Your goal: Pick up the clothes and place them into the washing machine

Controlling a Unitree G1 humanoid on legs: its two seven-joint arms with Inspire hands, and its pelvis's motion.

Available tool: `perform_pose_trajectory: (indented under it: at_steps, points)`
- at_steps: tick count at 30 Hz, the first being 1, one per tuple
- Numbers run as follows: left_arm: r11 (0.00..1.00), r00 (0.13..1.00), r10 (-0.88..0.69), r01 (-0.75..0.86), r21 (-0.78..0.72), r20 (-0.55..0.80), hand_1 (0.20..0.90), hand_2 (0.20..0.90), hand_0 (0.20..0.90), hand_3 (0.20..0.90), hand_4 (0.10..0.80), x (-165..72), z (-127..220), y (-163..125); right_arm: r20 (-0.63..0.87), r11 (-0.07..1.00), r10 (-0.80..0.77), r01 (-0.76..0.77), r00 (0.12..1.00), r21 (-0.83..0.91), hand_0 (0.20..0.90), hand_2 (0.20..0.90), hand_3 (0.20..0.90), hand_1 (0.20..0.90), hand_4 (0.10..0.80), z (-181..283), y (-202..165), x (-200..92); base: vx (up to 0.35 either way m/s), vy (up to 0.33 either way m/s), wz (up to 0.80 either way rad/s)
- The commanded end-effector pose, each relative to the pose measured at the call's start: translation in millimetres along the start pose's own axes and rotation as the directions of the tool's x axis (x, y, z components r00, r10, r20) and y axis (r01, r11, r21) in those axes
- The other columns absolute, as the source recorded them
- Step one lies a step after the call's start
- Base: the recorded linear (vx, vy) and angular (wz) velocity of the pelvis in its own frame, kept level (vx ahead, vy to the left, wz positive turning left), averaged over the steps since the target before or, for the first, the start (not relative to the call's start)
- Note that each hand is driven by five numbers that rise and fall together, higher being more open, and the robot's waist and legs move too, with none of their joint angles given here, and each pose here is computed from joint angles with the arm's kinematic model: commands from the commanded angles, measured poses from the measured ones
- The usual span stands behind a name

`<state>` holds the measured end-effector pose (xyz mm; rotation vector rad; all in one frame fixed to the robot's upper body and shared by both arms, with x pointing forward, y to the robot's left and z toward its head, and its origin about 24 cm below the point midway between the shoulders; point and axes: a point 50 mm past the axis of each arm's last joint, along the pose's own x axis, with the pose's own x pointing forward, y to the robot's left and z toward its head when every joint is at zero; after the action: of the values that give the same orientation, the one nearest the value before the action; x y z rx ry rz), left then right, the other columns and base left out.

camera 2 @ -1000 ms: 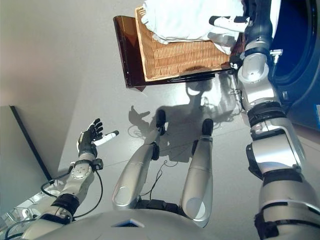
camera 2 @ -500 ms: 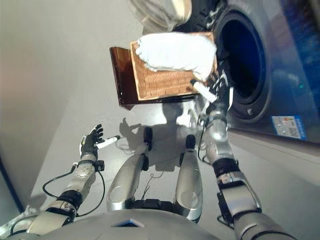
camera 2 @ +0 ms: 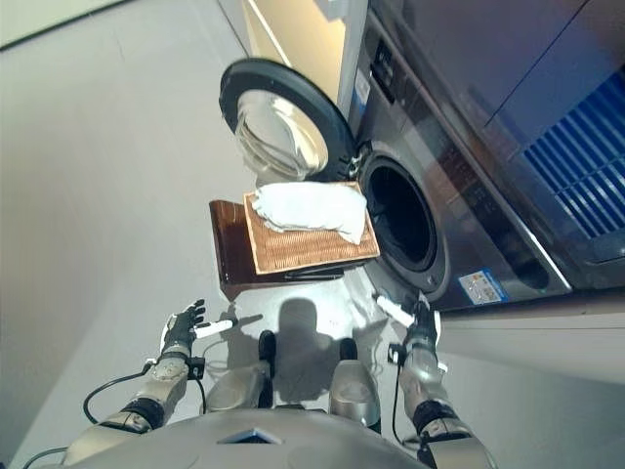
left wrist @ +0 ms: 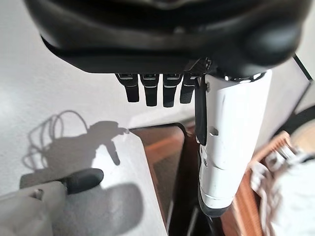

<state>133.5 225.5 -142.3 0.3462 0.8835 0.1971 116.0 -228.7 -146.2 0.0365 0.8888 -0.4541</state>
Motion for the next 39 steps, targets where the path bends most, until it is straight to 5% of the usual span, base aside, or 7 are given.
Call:
perform_pose_trajectory:
  at_steps: [1, 9, 18, 26, 32, 39]
  points:
    - [0.998, 1.0, -0.016, 0.016, 0.06, 0.002, 0.9, 0.9, 0.9, 0.9, 0.8, 3, 3, 0, -0.056, 0.99, -0.019, 0.011, 0.998, -0.139, 0.9, 0.9, 0.9, 0.9, 0.8, -16, -8, -3, 0.093, -0.028, -0.14]
    - [0.996, 0.998, -0.041, 0.044, 0.072, -0.05, 0.9, 0.9, 0.9, 0.9, 0.8, -2, -12, 0, -0.168, 0.97, -0.037, -0.005, 0.985, -0.243, 0.9, 0.9, 0.9, 0.9, 0.8, -46, -18, -13, 0.101, -0.064, -0.13]
    - [0.999, 0.999, 0.025, -0.024, -0.03, 0.027, 0.9, 0.9, 0.9, 0.9, 0.8, 6, 11, 6, 0.047, 0.956, 0.05, -0.035, 0.998, -0.29, 0.9, 0.9, 0.9, 0.9, 0.8, 9, 0, 3, -0.031, -0.097, 0.11]
    - [0.999, 1.0, 0.016, -0.016, 0.028, -0.002, 0.9, 0.9, 0.9, 0.9, 0.8, 4, 5, 3, 0.084, 0.969, 0.038, -0.016, 0.996, -0.246, 0.9, 0.9, 0.9, 0.9, 0.8, 22, 7, 6, 0.192, 0.197, 0.01]
    - [0.996, 0.996, 0.084, -0.085, 0.031, 0.017, 0.9, 0.9, 0.9, 0.9, 0.8, 11, 13, 29, 0.168, 0.974, 0.098, -0.061, 0.981, -0.217, 0.9, 0.9, 0.9, 0.9, 0.8, 48, 29, 8, 0.107, 0.182, -0.3]
    - [0.992, 0.991, 0.109, -0.113, 0.056, 0.073, 0.9, 0.9, 0.9, 0.9, 0.8, 16, 28, 46, 0.397, 0.87, 0.274, -0.05, 0.876, -0.491, 0.9, 0.9, 0.9, 0.9, 0.8, 115, 48, 5, 0.09, 0.071, -0.19]
